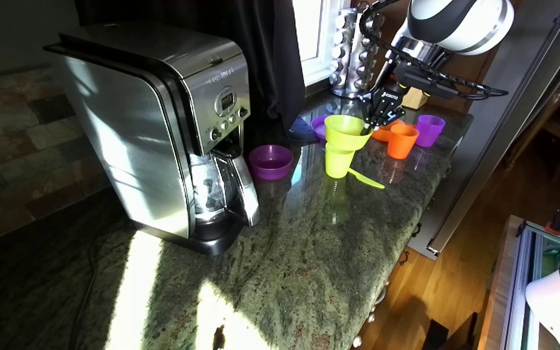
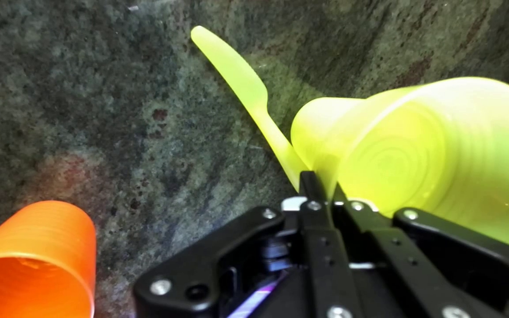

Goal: Place the yellow bowl on the yellow cup. and then the yellow knife on the bowl

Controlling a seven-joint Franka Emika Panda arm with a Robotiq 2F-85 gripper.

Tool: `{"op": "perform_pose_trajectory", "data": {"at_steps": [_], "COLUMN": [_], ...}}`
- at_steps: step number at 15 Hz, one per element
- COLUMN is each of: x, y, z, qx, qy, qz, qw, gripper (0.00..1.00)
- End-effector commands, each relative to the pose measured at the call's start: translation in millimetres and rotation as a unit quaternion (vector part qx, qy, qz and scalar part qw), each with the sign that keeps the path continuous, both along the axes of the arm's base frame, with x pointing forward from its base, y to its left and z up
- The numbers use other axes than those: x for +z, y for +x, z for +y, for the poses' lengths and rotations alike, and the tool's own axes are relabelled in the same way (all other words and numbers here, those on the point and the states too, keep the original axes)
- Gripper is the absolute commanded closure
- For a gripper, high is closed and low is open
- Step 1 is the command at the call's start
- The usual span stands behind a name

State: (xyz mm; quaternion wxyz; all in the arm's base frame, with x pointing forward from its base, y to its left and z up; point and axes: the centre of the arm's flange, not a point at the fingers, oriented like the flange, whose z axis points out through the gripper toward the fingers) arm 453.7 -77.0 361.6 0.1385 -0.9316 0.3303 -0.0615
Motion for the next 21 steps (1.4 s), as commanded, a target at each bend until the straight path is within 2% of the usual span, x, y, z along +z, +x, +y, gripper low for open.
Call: {"op": "perform_pose_trajectory", "data": {"at_steps": [1, 5, 6, 7, 16, 17, 21], "x": [1, -4, -5, -6, 0, 3, 21], "y": [-1, 4, 4, 4, -3, -5, -27], "z": [-1, 6, 7, 8, 9, 10, 8], "qx": [0.007, 0.009, 0.009, 0.011, 0.011, 0.011, 0.031], "qy": [0.007, 0.007, 0.007, 0.007, 0.006, 0.006, 0.002], "qz": [0.007, 0.009, 0.010, 0.012, 0.001, 0.000, -0.007], "qw": [0.9999, 0.9999, 0.9999, 0.9999, 0.9999, 0.9999, 0.9995], "gripper": [0.99, 0.99, 0.71, 0.71, 0.05, 0.01, 0.00]}}
